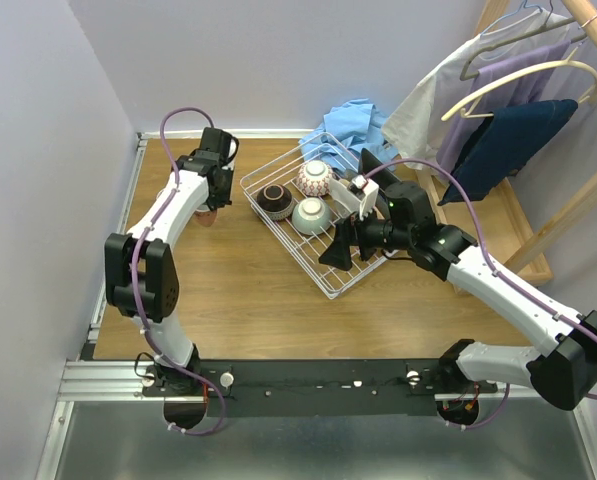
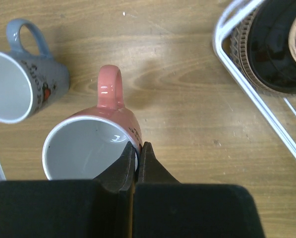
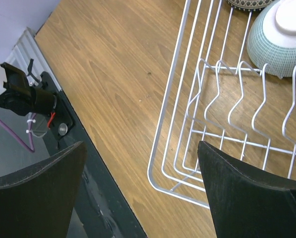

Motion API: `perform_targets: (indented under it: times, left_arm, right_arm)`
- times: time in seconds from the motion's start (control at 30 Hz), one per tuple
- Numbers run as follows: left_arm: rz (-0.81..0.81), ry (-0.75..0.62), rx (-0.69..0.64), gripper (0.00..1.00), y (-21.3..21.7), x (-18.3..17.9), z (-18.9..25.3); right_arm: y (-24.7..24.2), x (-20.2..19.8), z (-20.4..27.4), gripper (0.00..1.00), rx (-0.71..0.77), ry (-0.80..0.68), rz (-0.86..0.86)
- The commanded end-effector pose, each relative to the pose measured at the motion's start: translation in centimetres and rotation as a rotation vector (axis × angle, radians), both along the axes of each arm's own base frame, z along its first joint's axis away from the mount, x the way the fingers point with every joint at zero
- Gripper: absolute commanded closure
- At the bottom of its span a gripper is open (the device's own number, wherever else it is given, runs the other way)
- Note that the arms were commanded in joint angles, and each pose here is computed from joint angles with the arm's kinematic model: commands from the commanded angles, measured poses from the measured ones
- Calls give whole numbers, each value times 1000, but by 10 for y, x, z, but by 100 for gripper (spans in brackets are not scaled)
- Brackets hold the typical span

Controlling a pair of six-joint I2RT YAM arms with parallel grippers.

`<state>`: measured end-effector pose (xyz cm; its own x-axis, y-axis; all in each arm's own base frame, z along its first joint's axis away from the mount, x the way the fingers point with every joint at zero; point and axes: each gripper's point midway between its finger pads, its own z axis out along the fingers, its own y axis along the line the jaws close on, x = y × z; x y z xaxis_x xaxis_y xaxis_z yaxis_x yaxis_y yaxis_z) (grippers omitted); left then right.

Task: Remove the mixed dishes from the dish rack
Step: Place the cup at the center of the board.

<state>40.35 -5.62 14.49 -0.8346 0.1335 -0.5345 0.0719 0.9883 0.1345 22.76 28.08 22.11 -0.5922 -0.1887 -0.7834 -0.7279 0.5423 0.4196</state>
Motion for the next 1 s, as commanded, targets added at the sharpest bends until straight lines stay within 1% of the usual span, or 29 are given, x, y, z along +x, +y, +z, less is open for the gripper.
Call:
perform_targets:
  times: [0.0, 0.13, 0.3, 0.33, 0.37, 0.4, 0.47, 0.5, 0.57, 0.6, 0.67, 0.7, 0.77, 0.8, 0.83, 0.93, 0.97]
  left_arm:
    - [-34, -71, -42, 100, 2, 36, 4]
    - [-33, -70, -32, 100, 9, 49, -7]
    - [-24, -43, -58, 100, 14, 59, -19]
    - [-26, -42, -59, 99, 14, 60, -20]
    - [-25, -41, -57, 96, 15, 60, -21]
    - [-26, -41, -57, 91, 16, 61, -22]
    - [-28, -39, -58, 87, 16, 61, -22]
    - [-30, -35, -60, 80, 15, 60, -22]
    - [-30, -36, -69, 73, 14, 59, -20]
    - [-30, -42, -72, 66, 14, 58, -17]
    - [-29, -50, -79, 61, 13, 56, -12]
    - [-23, -63, -87, 55, 12, 54, -5]
    - [-18, -80, -99, 50, 12, 51, 5]
    - [-13, -101, -112, 43, 10, 47, 16]
    - [-10, -116, -122, 42, 10, 45, 23]
    - [-7, -173, -171, 32, 5, 33, 51]
    - [-7, -188, -186, 31, 3, 29, 58]
  right_arm:
    - [-6, 0, 12, 0, -19, -41, -6]
    - [-7, 0, 12, 0, -23, -42, -11]
    - [-8, 1, 10, 0, -33, -38, -20]
    - [-9, 2, 10, 0, -34, -39, -22]
    - [-9, 2, 9, 0, -37, -38, -25]
    - [-10, 2, 9, 0, -38, -39, -29]
    - [-10, 3, 9, 0, -42, -38, -37]
    - [-12, 4, 8, 0, -49, -39, -44]
    - [-13, 6, 9, 0, -57, -42, -51]
    - [-14, 6, 10, 0, -59, -48, -55]
    - [-15, 7, 12, 0, -64, -53, -62]
    - [-16, 8, 12, 0, -70, -59, -68]
    - [-18, 10, 16, 0, -75, -69, -74]
    - [-19, 13, 20, 0, -77, -85, -85]
    - [-19, 14, 22, 0, -81, -91, -89]
    - [-25, 23, 33, 0, -102, -132, -128]
    - [-27, 26, 35, 0, -107, -144, -144]
